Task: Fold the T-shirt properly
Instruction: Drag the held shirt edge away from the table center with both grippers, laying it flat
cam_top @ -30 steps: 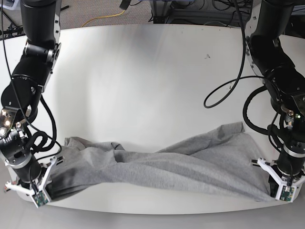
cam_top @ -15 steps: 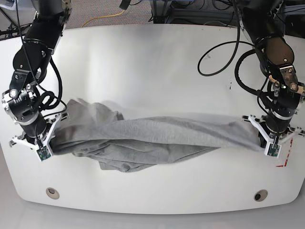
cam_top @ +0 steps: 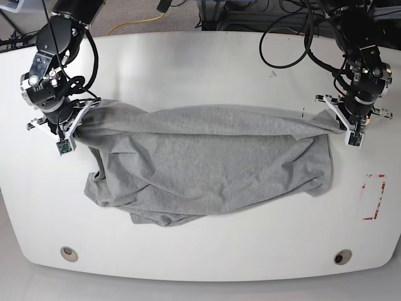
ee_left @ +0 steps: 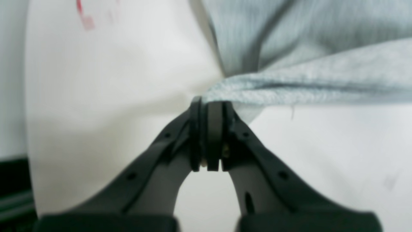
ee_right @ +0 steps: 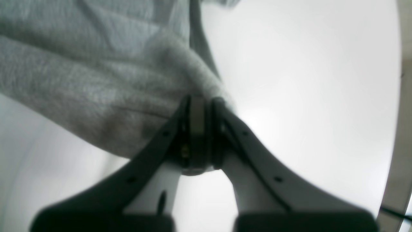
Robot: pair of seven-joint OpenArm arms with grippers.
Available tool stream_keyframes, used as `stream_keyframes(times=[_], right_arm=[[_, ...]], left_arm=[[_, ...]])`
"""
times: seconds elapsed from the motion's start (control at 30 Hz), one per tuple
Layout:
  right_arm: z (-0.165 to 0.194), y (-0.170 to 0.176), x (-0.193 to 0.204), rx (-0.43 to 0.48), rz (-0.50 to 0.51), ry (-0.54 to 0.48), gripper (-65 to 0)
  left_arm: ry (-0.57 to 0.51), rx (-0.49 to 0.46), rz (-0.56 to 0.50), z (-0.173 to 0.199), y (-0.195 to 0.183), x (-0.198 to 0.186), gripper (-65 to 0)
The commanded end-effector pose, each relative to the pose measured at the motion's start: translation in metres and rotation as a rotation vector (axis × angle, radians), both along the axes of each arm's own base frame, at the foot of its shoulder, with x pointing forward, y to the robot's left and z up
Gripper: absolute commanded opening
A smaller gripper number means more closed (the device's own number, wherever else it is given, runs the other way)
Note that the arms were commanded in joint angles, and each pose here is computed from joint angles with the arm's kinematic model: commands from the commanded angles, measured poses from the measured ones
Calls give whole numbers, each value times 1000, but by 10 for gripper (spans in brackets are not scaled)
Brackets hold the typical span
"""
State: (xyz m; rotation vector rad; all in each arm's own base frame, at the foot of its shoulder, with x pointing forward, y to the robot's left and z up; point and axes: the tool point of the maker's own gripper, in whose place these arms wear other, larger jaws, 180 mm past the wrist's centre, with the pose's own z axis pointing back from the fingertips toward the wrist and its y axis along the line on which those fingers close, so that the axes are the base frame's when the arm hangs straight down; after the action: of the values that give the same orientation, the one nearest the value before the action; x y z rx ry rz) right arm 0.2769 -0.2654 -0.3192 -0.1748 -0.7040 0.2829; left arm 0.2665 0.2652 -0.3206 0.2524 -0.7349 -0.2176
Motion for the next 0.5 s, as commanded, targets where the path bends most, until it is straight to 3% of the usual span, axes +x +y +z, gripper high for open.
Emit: stream_keyframes(times=[0.0, 0.23, 0.47], right_arm=[[1, -3, -8, 1, -13, -12, -650], [-26, -19, -58, 26, -131, 100, -650], [-45, -27, -106, 28, -171, 195, -650]], left_arm=[[13, 20, 16, -2, 9, -13, -650], [163, 39, 56, -31, 31, -77, -650], [210, 61, 59, -36, 53, -123, -650]])
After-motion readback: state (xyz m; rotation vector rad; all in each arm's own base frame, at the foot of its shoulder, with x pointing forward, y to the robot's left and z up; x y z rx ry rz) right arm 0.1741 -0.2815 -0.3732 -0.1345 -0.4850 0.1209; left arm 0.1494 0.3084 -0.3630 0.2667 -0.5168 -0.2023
